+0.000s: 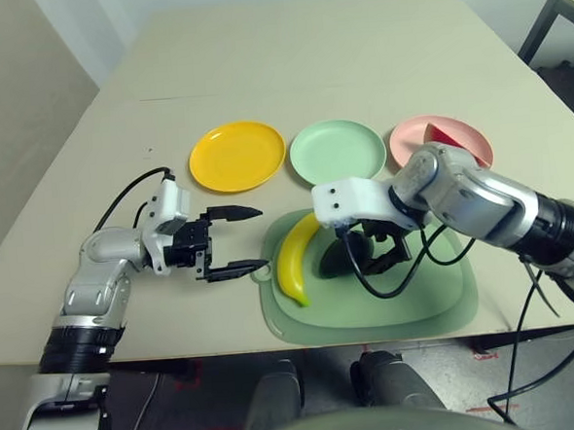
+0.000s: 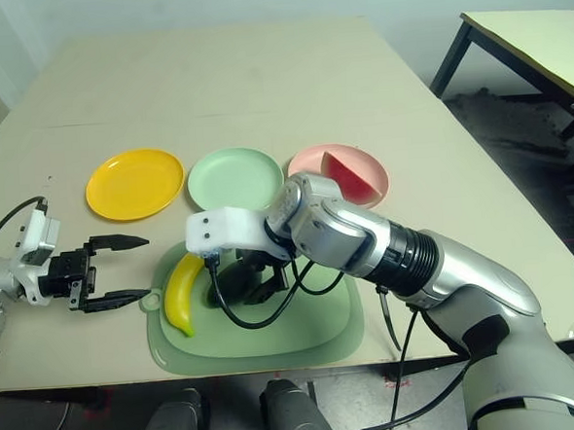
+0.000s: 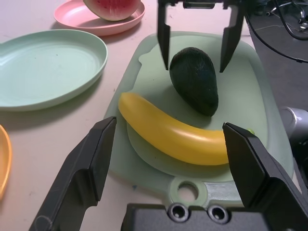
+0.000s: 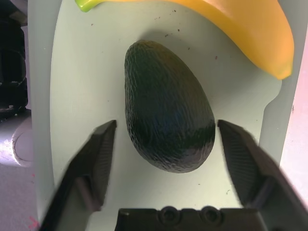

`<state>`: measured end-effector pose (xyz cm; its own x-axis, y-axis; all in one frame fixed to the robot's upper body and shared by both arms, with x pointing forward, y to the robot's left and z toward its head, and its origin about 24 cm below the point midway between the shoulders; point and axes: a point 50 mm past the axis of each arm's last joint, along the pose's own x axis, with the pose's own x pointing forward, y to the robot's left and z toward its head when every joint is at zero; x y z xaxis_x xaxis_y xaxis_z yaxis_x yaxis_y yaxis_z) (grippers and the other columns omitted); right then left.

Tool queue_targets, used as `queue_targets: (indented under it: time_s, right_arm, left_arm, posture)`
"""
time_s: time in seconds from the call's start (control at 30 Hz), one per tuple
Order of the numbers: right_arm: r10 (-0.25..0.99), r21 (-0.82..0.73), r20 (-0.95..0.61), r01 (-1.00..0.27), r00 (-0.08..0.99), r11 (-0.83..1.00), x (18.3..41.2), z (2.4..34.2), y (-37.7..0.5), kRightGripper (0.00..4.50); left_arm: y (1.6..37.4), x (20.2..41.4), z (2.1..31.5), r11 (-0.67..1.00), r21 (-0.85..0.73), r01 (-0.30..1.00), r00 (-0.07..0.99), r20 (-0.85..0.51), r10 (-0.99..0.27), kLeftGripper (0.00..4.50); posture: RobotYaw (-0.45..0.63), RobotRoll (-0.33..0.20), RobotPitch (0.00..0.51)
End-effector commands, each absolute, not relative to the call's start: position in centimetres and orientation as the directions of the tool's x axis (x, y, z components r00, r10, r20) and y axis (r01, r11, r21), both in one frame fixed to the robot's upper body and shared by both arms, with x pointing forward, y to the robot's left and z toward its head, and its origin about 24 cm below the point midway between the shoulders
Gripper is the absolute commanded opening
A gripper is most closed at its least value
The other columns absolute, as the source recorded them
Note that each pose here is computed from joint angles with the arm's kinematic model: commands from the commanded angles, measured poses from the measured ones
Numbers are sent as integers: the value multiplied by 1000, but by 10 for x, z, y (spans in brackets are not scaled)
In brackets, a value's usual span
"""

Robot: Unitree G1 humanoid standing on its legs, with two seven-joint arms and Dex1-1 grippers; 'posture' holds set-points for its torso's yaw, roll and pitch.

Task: Place the fruits into color-matched plates.

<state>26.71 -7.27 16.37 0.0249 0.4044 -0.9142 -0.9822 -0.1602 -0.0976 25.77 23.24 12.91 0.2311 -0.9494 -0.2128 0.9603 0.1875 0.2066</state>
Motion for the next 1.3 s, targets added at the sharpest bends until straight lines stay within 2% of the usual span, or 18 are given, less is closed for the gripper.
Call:
queue_targets:
  time_s: [0.03,0.23,0.47,0.73,1.03,1.3]
  right_arm:
    - [400,-85,-917,-982,10,-169,264,160,-72,2918]
    - [398,-95,-917,-982,22,-163,268,164,-76,2916]
    - [405,-175,-909,-972,98,-157,287,201,-85,2916]
    - [420,-241,-893,-960,161,-145,302,226,-86,2916]
    - [357,-447,-835,-895,419,6,369,236,-101,2916]
    - [311,-539,-782,-837,540,99,402,214,-109,2916]
  left_arm:
    - [232,258,130,182,216,959,230,-223,-947,4500]
    - [232,257,129,183,212,960,230,-222,-948,4500]
    - [232,257,130,229,189,955,264,-186,-946,4500]
    - [230,256,129,248,181,952,280,-175,-944,4500]
    - [220,266,134,384,201,901,415,-146,-898,4500]
    - [208,281,148,583,243,775,619,-104,-779,4500]
  posture:
    - [1,0,119]
    - [-1,0,118]
    - [-7,0,117]
    - [-7,0,113]
    - [9,0,108]
    - [36,0,108]
